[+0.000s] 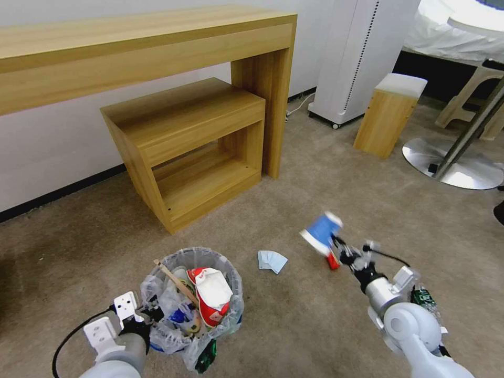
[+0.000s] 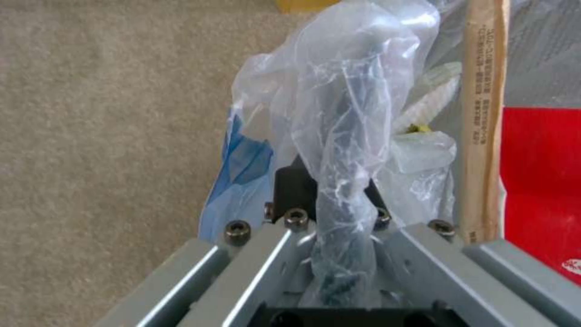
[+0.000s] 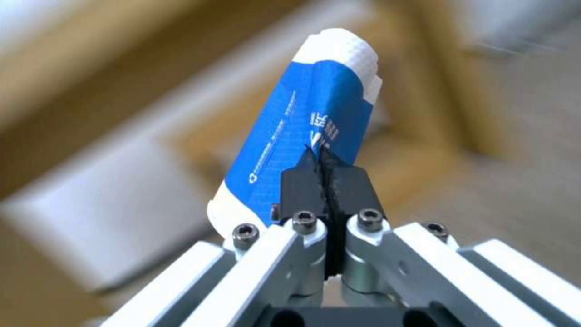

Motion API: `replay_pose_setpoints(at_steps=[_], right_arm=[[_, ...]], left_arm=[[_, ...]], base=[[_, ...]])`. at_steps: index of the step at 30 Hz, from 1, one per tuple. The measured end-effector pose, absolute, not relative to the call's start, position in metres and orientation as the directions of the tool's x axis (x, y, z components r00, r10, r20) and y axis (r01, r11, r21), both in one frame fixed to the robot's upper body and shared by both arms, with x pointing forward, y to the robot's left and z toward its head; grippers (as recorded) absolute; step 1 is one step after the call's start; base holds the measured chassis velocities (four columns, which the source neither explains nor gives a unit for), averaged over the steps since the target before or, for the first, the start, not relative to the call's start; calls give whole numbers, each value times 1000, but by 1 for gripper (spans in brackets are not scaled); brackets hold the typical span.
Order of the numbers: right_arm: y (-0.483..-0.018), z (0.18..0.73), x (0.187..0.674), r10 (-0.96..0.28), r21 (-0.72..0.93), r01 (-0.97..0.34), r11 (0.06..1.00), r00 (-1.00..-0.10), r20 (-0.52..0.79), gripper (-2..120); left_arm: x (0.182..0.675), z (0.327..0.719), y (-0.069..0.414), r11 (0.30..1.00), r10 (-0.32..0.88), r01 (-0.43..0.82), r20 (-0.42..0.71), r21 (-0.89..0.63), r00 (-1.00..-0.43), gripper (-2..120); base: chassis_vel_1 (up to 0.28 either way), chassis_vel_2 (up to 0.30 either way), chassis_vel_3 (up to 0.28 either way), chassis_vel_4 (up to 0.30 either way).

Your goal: Pick up the trash bin and place the garbage on the floor into it.

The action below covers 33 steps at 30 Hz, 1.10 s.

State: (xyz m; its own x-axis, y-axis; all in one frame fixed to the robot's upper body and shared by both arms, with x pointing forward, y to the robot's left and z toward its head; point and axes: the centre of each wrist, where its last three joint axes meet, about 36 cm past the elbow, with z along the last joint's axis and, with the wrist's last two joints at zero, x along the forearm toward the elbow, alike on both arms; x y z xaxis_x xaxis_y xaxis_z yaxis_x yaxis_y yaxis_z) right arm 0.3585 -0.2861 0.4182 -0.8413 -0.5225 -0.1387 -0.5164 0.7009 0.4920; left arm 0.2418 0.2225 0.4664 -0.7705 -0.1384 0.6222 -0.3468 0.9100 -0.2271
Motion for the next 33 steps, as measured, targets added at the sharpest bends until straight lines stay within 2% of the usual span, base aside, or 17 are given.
replay_pose_setpoints(at_steps=[1,2,3,5,6,7,10,11,14,25,33], right_arm=[[-273,429,358,-612,464,-641,611,-755,-237,0],[-264,432,358,-654,449,-698,558,-703,-280,0],[-264,432,358,-654,449,-698,558,-703,-280,0],[-247,432,358,-726,421,-791,444,-593,-348,0],[-233,427,361,-771,401,-848,346,-501,-394,0],[-233,427,361,-771,401,-848,346,-501,-394,0],[-210,405,372,-827,383,-905,186,-354,-437,0],[-210,405,372,-827,383,-905,186,-354,-437,0],[-190,385,383,-853,398,-912,103,-287,-437,0],[-144,351,399,-873,468,-884,24,-246,-420,0],[-142,339,388,-913,508,-858,69,-259,-315,0]], left_arm=[[242,466,218,910,-131,-343,623,-232,-771,0],[241,465,216,911,-128,-340,623,-234,-772,0],[241,465,216,911,-128,-340,623,-234,-772,0],[241,466,212,912,-121,-334,621,-238,-774,0],[241,467,208,913,-114,-327,618,-243,-778,0],[241,467,208,913,-114,-327,618,-243,-778,0],[239,470,202,918,-102,-310,608,-248,-787,0],[239,470,202,918,-102,-310,608,-248,-787,0],[239,473,199,923,-97,-298,599,-246,-795,0],[238,475,192,932,-86,-274,588,-238,-805,0],[238,477,189,933,-77,-265,583,-245,-809,0]], base=[[0,0,0,0],[0,0,0,0],[0,0,0,0],[0,0,0,0],[0,0,0,0],[0,0,0,0],[0,0,0,0],[0,0,0,0],[0,0,0,0],[0,0,0,0],[0,0,0,0]])
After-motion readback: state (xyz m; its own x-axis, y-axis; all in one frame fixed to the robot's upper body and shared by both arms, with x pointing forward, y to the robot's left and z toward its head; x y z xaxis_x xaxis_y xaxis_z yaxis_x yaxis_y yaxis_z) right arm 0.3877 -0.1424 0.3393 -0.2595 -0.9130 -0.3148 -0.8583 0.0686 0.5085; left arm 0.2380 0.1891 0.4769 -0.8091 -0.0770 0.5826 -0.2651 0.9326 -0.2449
